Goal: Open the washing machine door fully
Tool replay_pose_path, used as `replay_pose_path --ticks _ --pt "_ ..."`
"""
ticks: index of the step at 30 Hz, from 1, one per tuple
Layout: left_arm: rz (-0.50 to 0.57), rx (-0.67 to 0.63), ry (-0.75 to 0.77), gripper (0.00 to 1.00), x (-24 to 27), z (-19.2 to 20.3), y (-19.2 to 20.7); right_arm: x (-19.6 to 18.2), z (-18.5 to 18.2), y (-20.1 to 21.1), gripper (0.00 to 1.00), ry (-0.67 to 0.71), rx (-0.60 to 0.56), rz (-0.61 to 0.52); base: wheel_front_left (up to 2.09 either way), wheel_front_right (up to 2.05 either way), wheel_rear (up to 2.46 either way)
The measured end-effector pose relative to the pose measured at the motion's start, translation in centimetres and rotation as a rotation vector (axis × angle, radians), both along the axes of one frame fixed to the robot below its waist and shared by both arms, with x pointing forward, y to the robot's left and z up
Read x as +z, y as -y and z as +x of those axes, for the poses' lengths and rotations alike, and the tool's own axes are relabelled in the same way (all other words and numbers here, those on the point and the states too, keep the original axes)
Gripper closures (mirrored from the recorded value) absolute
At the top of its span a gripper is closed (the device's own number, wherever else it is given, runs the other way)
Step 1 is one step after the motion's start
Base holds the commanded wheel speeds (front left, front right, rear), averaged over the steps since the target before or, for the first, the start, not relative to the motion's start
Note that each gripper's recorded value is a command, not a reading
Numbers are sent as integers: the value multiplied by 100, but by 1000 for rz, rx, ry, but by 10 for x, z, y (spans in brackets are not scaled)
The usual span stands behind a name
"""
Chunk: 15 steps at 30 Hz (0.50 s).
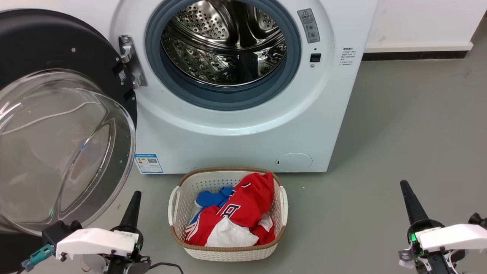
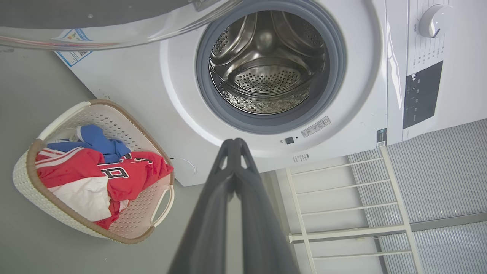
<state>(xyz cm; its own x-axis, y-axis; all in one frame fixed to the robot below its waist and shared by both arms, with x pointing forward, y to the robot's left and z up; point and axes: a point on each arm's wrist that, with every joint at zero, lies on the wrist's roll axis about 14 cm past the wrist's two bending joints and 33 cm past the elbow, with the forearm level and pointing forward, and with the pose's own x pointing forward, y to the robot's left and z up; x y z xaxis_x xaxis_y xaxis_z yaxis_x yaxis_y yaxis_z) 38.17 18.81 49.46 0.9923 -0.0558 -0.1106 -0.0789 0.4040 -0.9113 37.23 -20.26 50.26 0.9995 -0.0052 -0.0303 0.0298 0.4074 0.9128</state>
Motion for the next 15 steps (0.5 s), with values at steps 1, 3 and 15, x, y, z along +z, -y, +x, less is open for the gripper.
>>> replay_pose_path --ticks 1,3,15 --pt "-10 4 1 100 0 0 -1 0 0 0 100 -1 0 9 0 0 0" --pt "-30 7 4 100 0 0 -1 -1 1 0 100 -1 0 27 0 0 0" --pt "-142 25 22 100 3 2 -3 0 5 0 100 3 -2 142 0 0 0"
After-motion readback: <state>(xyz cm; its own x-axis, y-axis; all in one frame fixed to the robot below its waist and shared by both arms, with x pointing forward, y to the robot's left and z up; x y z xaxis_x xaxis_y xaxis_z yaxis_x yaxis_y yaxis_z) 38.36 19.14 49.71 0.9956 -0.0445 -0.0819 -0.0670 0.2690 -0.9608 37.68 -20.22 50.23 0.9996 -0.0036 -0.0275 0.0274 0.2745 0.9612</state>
